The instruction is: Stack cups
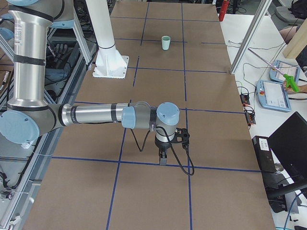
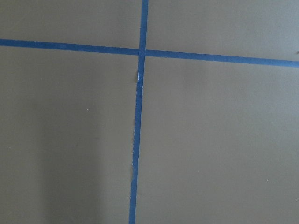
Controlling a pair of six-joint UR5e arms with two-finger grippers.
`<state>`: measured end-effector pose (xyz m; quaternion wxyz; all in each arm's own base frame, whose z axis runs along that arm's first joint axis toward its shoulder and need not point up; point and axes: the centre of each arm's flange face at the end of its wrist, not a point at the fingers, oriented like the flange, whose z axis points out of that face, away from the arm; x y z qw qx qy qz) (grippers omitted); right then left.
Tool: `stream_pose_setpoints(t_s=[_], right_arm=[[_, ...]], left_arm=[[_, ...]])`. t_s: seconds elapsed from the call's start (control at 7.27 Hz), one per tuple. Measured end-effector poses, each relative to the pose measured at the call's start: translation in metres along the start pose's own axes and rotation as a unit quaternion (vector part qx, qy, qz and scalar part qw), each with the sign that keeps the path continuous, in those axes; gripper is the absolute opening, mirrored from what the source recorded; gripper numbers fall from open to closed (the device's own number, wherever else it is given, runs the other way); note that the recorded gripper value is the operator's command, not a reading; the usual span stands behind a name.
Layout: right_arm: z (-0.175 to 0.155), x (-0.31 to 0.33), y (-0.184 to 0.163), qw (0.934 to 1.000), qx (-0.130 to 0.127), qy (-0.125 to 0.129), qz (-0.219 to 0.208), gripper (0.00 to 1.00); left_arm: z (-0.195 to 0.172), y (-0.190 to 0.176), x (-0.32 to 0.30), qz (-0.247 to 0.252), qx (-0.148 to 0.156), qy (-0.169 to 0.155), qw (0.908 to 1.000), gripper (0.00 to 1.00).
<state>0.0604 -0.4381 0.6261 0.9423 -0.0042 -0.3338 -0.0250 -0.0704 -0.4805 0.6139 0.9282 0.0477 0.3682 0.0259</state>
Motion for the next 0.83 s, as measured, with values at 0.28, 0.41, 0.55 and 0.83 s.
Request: stream_pose_setpoints(t_s=[0.28, 0.41, 0.55, 0.83], right_arm=[[0.0000, 0.0000, 0.0000, 1.0000, 0.000, 0.000, 0.000, 1.00], [0.0000, 0.0000, 0.0000, 1.0000, 0.000, 0.000, 0.000, 1.00], [0.0000, 0.0000, 0.0000, 1.0000, 0.000, 0.000, 0.000, 1.00], [0.0000, 0.0000, 0.0000, 1.0000, 0.000, 0.000, 0.000, 1.00]], left_arm=[[0.0025, 0.0017, -0.0023, -0.002, -0.002, 0.000, 1.0000, 1.00], [0.0045, 0.0024, -0.0041, -0.004, -0.004, 0.000, 1.0000, 1.00], [0.0061, 0.0030, -0.0056, -0.005, -0.006, 0.000, 1.0000, 1.00], [0.0057, 0.0032, -0.0053, -0.005, -0.006, 0.000, 1.0000, 1.00]])
